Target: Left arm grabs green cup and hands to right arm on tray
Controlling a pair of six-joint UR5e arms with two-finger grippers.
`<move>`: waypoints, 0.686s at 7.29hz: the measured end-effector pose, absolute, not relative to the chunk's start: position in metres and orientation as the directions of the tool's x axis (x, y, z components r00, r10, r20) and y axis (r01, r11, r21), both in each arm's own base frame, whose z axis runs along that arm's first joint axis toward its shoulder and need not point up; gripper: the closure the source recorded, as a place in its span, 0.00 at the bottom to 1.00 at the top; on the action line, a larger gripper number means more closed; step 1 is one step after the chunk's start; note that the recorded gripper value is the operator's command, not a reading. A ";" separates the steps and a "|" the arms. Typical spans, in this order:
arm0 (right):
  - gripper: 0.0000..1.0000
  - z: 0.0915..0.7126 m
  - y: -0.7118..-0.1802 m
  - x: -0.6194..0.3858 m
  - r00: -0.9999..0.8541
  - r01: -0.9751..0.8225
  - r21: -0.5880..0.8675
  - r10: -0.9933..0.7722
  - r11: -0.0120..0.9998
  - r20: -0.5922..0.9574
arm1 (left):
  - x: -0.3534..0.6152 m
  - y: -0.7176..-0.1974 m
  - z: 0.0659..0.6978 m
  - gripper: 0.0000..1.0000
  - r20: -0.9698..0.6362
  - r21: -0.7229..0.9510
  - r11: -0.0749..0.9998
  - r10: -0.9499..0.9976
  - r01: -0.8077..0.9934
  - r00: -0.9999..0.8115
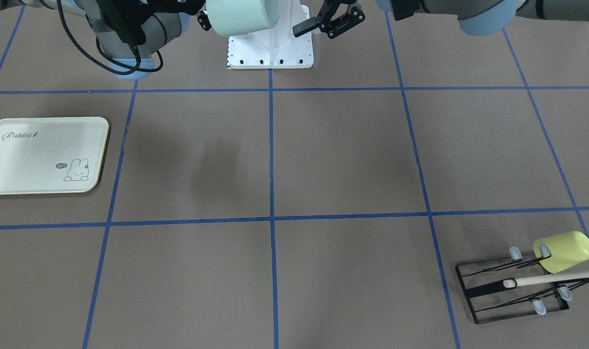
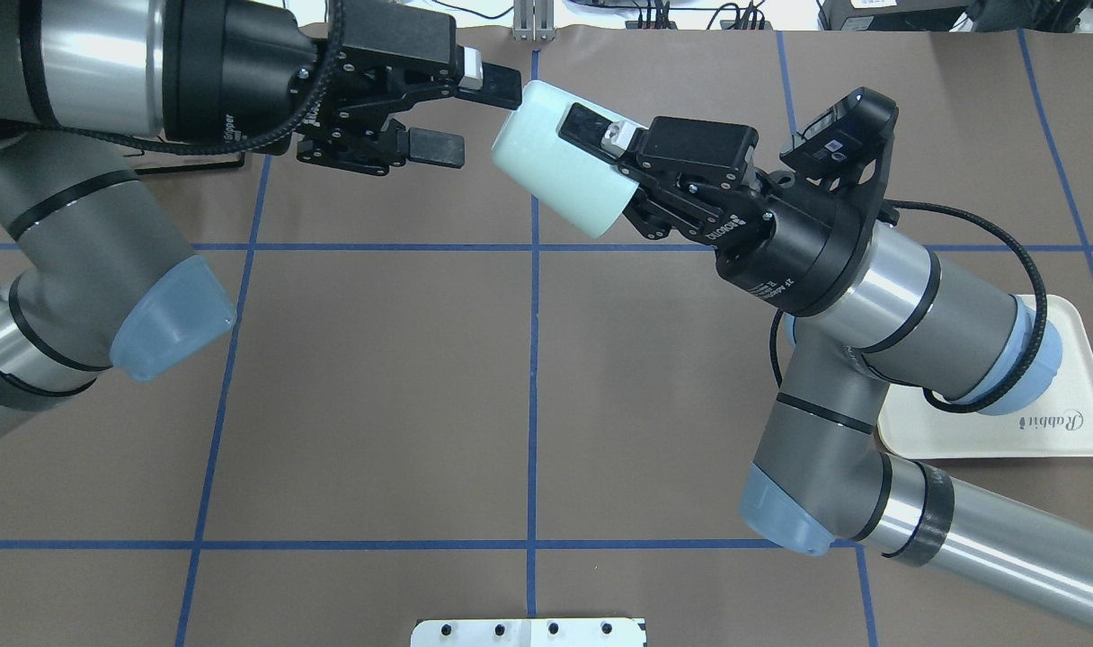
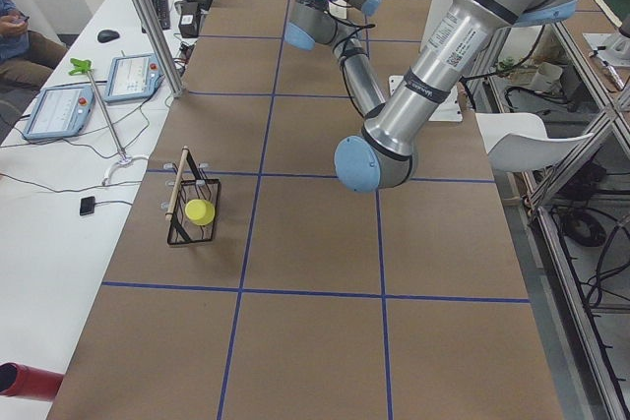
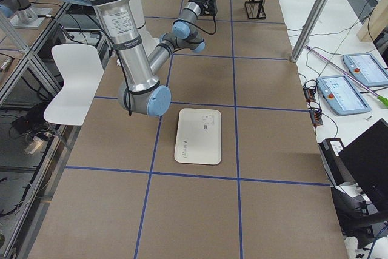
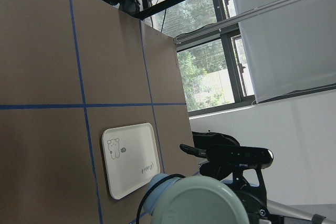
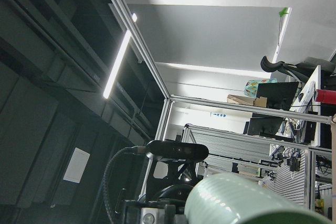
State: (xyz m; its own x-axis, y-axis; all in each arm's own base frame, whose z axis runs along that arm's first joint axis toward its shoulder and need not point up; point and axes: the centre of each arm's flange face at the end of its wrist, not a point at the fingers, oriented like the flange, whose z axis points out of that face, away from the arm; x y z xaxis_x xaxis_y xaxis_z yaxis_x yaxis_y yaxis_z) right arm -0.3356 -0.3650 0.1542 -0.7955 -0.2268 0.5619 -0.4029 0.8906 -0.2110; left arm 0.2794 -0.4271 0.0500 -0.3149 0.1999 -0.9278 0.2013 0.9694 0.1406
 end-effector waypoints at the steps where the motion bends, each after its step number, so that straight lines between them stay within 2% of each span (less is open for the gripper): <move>1: 1.00 0.166 -0.372 -0.334 -0.765 -0.424 -0.214 -0.222 0.880 0.604 | 0.278 -0.428 0.051 0.00 -0.929 0.138 0.969 0.198 0.204 -0.313; 3: 1.00 0.186 -0.399 -0.339 -0.628 -0.497 -0.209 -0.183 0.842 0.756 | 0.286 -0.437 0.062 0.00 -0.939 0.123 0.970 0.182 0.209 -0.291; 5: 1.00 0.206 -0.438 -0.350 -0.365 -0.581 -0.144 -0.098 0.801 0.926 | 0.310 -0.468 0.094 0.00 -0.959 0.145 0.963 0.193 0.227 -0.205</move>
State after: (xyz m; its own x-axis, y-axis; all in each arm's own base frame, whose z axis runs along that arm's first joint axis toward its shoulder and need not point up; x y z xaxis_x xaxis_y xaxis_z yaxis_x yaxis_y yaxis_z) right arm -0.3504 -0.4383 0.2064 -0.3648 -0.0981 0.9259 -0.5806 0.8014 -0.1438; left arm 0.3103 -0.4676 0.0942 -0.2053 0.1933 -0.9594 0.2270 0.9630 0.1454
